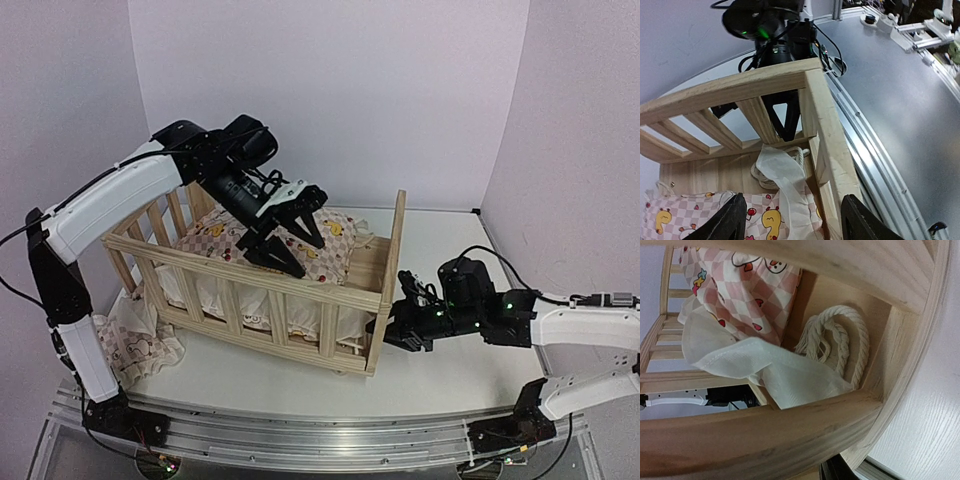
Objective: Set up the pet bed
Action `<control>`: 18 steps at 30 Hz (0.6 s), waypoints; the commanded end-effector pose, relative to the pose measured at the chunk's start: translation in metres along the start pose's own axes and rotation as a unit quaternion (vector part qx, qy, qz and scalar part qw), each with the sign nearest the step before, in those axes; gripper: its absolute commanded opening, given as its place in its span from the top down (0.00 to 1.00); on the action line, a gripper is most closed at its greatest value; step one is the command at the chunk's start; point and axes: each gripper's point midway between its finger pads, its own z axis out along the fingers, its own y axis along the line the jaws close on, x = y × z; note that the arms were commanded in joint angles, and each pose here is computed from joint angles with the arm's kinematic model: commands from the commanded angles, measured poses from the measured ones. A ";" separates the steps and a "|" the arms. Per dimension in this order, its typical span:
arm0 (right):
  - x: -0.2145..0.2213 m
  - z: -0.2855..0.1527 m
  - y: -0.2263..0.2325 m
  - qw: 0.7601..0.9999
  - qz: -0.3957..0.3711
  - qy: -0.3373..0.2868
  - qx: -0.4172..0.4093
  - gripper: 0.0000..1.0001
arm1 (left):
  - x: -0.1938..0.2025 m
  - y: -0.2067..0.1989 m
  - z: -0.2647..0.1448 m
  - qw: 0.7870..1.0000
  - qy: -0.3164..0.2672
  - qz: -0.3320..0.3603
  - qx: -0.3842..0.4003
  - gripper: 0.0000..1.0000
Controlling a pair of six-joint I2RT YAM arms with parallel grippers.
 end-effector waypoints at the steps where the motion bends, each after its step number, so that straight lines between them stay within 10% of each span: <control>1: -0.004 0.008 0.007 0.999 0.006 -0.034 -0.001 0.67 | 0.005 0.054 -0.002 0.995 -0.042 -0.064 -0.066 0.38; 7: -0.009 0.008 -0.001 0.998 0.007 -0.061 0.016 0.66 | 0.052 0.100 0.041 0.988 0.015 -0.138 -0.064 0.37; 18: -0.007 0.008 -0.009 0.998 0.008 -0.064 0.025 0.64 | 0.104 0.027 0.105 0.990 0.103 -0.026 0.094 0.17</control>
